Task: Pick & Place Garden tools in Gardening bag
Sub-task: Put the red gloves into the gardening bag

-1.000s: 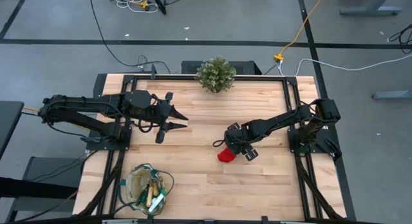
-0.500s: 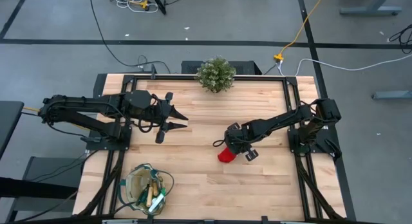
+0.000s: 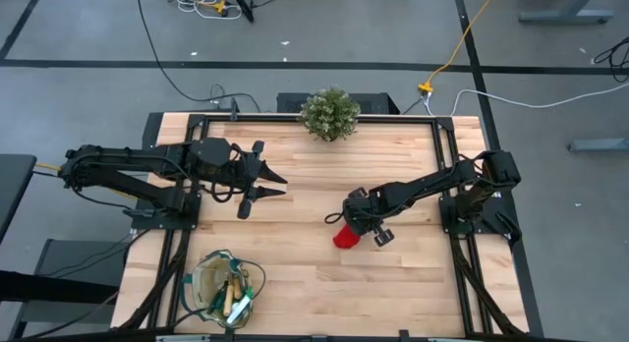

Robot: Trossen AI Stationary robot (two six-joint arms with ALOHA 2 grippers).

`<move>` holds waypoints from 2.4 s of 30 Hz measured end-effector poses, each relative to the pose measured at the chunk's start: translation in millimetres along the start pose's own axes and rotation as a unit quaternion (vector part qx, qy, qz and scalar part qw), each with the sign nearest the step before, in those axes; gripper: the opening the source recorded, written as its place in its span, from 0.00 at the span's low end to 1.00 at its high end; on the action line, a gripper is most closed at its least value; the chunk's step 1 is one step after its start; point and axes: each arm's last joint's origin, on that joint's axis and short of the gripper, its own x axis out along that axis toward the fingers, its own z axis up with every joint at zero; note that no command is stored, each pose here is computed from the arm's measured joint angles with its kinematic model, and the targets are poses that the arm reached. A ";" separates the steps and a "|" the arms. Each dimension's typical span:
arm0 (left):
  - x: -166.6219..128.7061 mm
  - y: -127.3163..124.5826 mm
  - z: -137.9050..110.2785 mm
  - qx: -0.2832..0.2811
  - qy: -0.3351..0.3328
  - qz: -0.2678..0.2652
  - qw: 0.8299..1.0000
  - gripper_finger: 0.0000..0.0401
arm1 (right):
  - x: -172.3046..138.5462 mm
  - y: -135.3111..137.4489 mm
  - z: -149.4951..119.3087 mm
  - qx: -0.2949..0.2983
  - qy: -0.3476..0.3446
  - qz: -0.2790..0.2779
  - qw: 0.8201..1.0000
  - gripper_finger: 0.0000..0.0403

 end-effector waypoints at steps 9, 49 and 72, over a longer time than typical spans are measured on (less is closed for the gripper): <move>0.0 0.0 0.2 0.001 -0.001 0.000 1.000 0.31 | -20.1 -6.0 11.0 0.037 -0.008 -0.003 0.999 0.04; -7.4 -0.1 4.1 0.001 -0.018 0.000 1.000 0.31 | -193.2 -5.9 -16.3 0.308 -0.383 -0.052 0.869 0.03; -15.4 -0.4 7.4 0.047 -0.036 -0.002 0.998 0.31 | -256.5 -12.0 -11.1 0.354 -0.545 -0.013 0.760 0.03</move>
